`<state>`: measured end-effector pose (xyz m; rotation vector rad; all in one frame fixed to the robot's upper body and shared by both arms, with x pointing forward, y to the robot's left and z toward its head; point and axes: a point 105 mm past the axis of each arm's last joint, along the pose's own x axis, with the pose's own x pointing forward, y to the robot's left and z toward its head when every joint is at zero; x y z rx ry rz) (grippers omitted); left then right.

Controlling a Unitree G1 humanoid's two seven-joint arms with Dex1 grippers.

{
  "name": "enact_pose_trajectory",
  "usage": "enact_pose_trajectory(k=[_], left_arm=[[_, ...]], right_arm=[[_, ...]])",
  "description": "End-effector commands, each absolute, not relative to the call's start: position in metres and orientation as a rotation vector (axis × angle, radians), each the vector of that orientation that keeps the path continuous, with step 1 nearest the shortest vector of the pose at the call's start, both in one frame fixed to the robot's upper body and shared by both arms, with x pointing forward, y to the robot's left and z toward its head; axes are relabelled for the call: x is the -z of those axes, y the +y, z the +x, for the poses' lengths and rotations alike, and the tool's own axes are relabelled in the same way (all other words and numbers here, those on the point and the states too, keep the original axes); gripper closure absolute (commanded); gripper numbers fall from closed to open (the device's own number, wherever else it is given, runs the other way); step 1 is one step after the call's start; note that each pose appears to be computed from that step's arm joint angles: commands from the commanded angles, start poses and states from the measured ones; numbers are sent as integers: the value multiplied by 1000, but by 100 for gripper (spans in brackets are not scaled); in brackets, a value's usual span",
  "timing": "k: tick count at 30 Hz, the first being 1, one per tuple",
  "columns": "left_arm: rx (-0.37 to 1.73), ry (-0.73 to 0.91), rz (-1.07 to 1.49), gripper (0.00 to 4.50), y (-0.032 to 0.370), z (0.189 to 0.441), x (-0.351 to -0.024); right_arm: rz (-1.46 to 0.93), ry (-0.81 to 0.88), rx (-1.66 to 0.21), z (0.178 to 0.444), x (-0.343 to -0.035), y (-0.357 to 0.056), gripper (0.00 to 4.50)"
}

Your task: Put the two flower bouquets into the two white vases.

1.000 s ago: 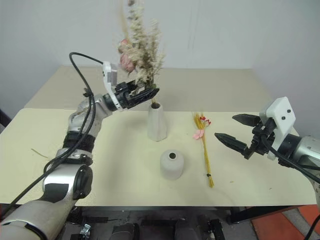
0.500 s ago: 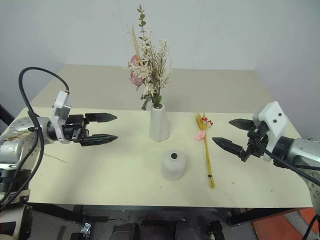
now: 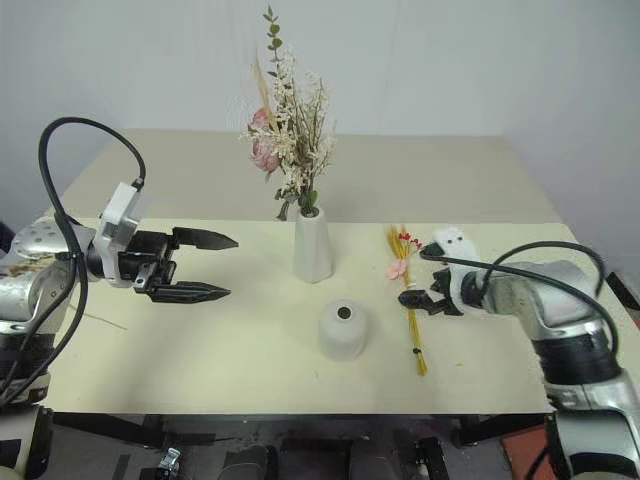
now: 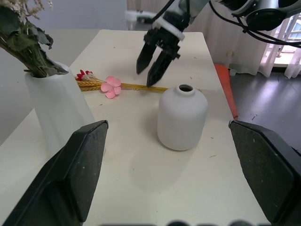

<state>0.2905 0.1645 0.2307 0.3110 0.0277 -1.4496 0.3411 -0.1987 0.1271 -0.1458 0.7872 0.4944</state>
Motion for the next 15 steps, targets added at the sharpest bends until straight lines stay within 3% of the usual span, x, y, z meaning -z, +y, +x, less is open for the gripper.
enact_pose_trajectory(k=[1,2,6,15], left_arm=[[1461,-26,335,2,160,288,-238],[1460,-28,335,2,160,287,-238],[1449,-31,333,0,160,287,-237],[1428,-19,345,0,164,280,-236]], right_arm=[[-190,813,-422,363,-119,-203,0],[-210,810,-422,369,-116,-200,0],[-258,771,-425,382,-111,-196,90],[-255,642,-485,381,-119,-184,408]])
